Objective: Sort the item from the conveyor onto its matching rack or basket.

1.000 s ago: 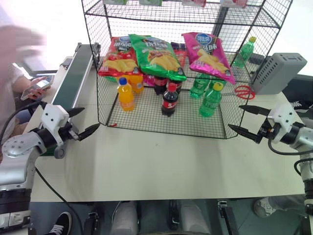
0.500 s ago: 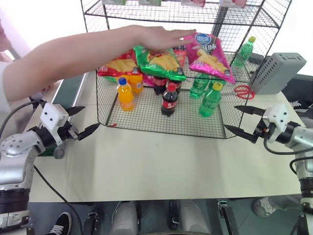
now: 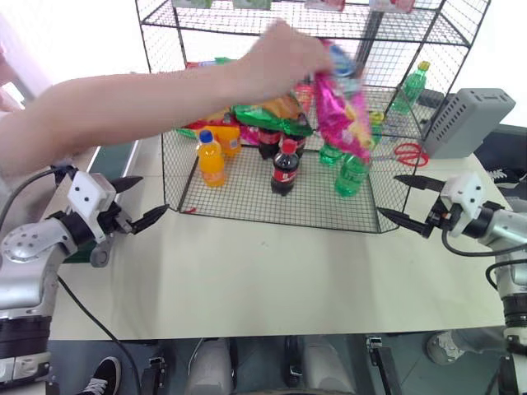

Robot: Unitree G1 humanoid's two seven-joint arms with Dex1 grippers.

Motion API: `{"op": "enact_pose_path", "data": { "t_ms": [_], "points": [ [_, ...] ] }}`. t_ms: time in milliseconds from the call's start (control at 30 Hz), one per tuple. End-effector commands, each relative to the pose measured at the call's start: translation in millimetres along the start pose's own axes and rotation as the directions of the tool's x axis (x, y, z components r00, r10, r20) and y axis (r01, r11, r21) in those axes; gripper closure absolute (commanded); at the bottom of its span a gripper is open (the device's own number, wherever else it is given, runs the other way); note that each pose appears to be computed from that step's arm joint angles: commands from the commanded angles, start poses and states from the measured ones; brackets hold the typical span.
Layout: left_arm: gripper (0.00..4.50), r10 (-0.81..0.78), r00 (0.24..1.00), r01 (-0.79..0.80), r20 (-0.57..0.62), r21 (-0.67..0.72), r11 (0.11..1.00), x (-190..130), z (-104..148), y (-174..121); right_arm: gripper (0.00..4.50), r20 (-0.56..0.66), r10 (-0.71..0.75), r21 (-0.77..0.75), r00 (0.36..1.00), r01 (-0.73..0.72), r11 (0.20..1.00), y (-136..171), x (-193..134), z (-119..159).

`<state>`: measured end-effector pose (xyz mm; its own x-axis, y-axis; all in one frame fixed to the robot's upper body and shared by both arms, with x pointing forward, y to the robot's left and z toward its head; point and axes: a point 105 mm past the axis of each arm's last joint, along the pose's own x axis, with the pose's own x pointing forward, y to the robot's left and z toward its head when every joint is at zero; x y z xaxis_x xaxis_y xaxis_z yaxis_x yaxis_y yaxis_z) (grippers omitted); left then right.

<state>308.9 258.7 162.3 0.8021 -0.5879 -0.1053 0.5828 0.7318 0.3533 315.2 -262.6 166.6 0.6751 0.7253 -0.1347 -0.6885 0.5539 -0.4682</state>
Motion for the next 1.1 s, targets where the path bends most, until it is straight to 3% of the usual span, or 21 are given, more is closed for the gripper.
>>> {"op": "enact_pose_path", "data": {
  "t_ms": [33, 1100],
  "points": [
    [0.0, 0.005, 1.0, -0.006, 0.03, 0.035, 0.999, 0.8, 10.7, 1.3, 0.51, 0.016, -0.014, -0.042, 1.0, 0.014, 0.999, -6.4, -1.9, 8.0],
    [0.0, -0.071, 0.997, 0.071, 0.03, 0.011, 0.997, -4.9, 15.4, -0.7, 0.51, 0.046, 0.019, -0.04, 0.999, -0.017, 0.999, -0.6, 10.1, 16.3]
  ]
}}
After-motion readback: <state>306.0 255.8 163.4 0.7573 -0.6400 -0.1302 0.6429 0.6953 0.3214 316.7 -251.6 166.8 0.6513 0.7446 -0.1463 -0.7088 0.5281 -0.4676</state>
